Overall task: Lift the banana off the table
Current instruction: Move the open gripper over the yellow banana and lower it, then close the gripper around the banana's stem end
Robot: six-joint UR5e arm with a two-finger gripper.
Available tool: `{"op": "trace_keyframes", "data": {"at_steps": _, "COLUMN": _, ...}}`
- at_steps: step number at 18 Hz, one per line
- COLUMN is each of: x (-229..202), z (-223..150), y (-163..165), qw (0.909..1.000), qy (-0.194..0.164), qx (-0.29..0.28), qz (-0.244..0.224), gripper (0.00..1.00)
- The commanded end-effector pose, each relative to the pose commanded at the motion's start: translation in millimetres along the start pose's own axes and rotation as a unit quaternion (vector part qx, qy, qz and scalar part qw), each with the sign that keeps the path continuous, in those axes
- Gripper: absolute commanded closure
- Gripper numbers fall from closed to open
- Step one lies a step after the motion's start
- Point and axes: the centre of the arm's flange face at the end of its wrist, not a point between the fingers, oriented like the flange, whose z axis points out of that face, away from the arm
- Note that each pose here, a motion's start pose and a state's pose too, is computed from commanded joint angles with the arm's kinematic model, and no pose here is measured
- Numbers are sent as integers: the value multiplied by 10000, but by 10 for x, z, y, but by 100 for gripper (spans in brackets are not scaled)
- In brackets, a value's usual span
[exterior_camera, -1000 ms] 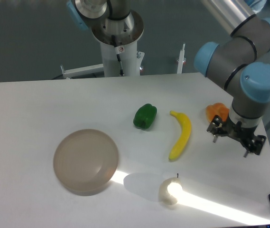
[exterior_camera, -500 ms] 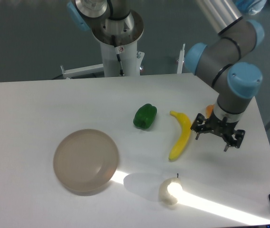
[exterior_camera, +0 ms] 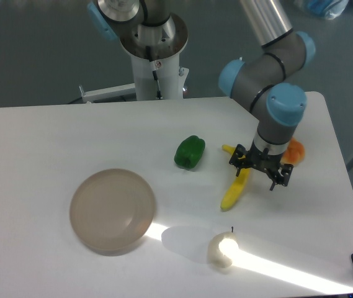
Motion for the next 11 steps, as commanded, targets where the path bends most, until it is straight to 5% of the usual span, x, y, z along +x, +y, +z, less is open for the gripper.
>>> {"op": "trace_keyframes", "data": {"at_steps": 11, "x": 159, "z": 181, "y": 77, "qw": 9997, "qy": 11, "qx": -227, "qz": 8, "gripper": 0}}
